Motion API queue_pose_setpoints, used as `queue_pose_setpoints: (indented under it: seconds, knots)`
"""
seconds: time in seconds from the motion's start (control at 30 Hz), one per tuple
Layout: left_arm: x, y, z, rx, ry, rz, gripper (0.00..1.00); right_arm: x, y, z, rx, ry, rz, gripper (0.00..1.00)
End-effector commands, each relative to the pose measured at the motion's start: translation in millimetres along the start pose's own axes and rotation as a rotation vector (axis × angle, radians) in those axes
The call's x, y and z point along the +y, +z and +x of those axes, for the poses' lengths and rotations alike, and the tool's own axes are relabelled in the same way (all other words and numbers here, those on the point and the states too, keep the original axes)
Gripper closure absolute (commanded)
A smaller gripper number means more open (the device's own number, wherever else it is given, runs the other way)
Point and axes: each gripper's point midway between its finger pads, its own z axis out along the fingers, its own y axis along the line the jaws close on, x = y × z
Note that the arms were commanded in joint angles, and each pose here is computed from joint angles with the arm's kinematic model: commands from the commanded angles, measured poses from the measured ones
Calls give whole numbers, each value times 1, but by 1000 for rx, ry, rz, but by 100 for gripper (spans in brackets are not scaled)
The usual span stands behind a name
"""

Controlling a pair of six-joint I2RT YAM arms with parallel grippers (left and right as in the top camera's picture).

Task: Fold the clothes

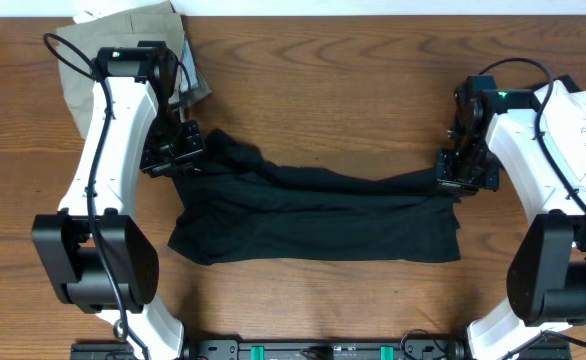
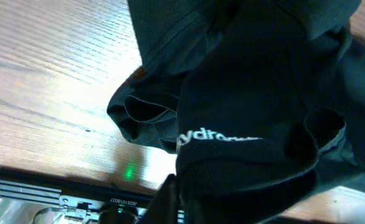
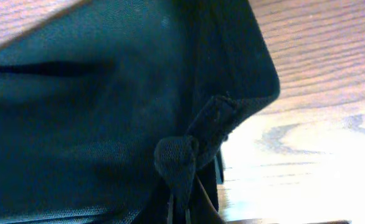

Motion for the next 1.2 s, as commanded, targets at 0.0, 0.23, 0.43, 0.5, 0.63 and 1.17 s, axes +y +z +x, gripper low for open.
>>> queue_pose_setpoints:
  seconds: [0.0, 0.23, 0.43, 0.5, 0.63, 1.17]
  knots:
    - [9, -1, 1, -8, 7, -40, 85, -18, -2, 1, -14, 33, 111, 92]
    - [9, -1, 1, -8, 7, -41, 73, -26, -2, 0, -19, 50, 146, 67]
    - [8, -1, 0, -11, 7, -39, 73, -26, -3, 0, -20, 50, 151, 13]
    - [8, -1, 0, -11, 7, -39, 74, -28, -3, -1, -23, 51, 158, 3]
    - [7, -1, 0, -11, 7, -34, 80, -32, -7, -5, -46, 82, 185, 1]
    - [-68, -14, 7, -99, 256, 187, 94, 103, -51, -20, -151, -299, -483, 22]
